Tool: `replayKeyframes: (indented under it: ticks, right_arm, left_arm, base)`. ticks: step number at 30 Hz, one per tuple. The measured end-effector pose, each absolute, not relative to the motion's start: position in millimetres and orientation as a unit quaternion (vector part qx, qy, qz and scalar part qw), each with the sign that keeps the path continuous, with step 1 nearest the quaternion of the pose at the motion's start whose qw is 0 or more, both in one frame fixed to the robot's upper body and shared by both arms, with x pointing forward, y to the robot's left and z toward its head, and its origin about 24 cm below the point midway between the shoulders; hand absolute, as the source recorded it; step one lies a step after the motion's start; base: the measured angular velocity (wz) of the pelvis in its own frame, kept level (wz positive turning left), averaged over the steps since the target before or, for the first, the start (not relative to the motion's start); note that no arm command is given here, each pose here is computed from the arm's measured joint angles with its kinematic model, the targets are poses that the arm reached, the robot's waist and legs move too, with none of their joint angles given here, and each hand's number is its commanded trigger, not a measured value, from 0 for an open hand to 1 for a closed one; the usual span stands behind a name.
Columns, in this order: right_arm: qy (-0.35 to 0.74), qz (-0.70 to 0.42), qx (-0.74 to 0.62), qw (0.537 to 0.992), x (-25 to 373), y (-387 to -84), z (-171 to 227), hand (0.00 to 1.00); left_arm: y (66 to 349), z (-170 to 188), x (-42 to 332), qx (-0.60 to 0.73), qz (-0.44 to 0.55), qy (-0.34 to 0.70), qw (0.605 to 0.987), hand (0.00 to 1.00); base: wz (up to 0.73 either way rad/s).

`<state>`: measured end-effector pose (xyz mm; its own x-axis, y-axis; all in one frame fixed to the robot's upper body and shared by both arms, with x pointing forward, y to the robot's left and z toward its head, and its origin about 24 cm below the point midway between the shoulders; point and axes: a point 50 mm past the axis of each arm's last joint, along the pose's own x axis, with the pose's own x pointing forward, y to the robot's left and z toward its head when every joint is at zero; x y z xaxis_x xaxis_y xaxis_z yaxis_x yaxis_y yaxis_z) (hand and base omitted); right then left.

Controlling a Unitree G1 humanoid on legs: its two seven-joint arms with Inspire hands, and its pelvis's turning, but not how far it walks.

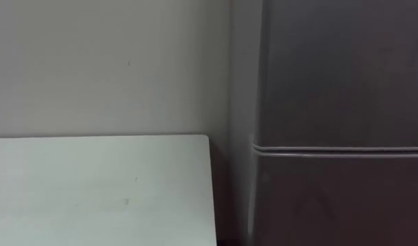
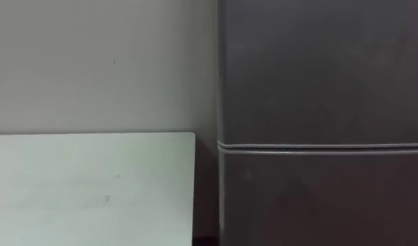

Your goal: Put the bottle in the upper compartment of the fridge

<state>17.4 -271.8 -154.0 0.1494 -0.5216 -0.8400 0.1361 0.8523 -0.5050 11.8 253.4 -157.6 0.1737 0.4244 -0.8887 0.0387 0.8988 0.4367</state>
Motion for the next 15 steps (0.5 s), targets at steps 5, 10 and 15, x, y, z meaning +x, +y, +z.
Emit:
replayKeyframes:
  ticks: [5,10,15]
  right_arm:
    - [0.600,-0.098,-0.212,0.765,47.2,-258.4,-156.6,0.00]
    - [0.589,-0.046,-0.211,0.779,62.7,-248.1,-156.5,0.00]
    - [0.597,-0.026,-0.207,0.775,57.7,-243.5,-158.6,0.00]
  left_arm:
    - [246.6,-159.0,29.7,0.203,0.085,0.623,0.751,0.00]
    - [246.1,-159.3,30.6,0.216,0.064,0.635,0.739,0.00]
    - [246.1,-158.4,35.1,0.226,0.050,0.632,0.739,0.00]
  base:
    - [0.03]
    - [0.06]
    - [0.09]
